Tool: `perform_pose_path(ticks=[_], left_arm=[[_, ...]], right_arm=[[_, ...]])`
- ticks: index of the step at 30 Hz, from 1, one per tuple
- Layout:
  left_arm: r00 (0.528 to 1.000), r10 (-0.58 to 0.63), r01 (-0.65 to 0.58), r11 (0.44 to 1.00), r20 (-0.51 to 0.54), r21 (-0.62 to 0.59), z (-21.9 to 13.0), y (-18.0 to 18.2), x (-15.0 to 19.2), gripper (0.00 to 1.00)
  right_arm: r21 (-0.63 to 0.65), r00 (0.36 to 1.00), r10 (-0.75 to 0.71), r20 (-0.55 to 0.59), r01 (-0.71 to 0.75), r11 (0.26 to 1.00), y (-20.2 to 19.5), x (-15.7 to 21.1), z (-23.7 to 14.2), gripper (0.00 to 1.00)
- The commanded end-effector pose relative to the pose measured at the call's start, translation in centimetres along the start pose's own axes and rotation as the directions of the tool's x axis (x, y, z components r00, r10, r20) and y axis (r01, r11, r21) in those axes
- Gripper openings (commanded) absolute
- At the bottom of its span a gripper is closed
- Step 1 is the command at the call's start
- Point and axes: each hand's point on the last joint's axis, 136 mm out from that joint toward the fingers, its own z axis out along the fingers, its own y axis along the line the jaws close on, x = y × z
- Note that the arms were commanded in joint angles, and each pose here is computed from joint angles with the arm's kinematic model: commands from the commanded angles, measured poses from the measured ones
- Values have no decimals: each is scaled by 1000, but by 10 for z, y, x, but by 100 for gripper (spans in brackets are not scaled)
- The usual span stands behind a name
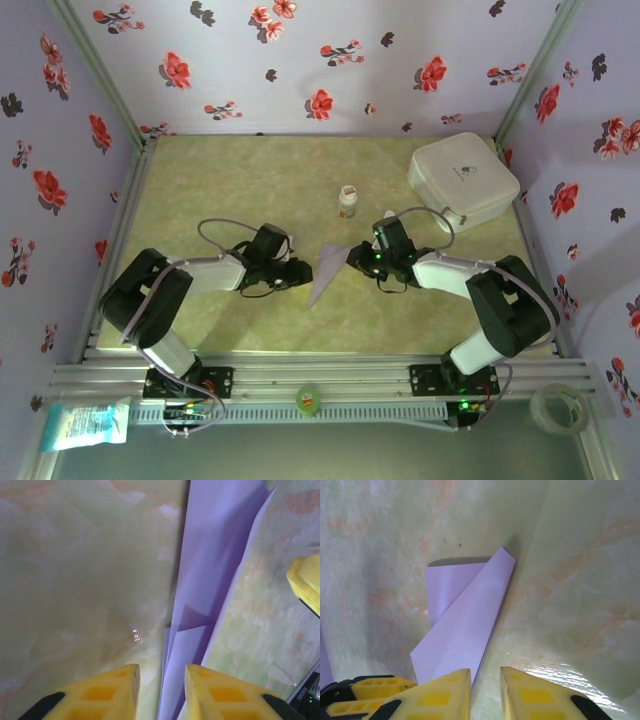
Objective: Fold a paper plane with a square sheet of paper (pick it up from the middle)
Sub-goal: Fold the wing for the fifth time at the center of the table, then move a paper plane to the center of the table.
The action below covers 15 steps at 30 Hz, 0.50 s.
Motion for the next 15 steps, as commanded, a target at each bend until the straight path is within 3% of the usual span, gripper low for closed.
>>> perform_pose_path(ticks=[1, 15], left_arm=[[999, 18, -18, 1000, -32, -5, 5, 1, 0, 28], [996, 45, -44, 999, -76, 19, 14, -7, 2, 29]], right_arm=[[-31, 1000, -5, -2, 5, 1000, 10, 0, 2, 22], [-27, 1000, 7, -24, -8, 1000, 5, 4, 11, 22]])
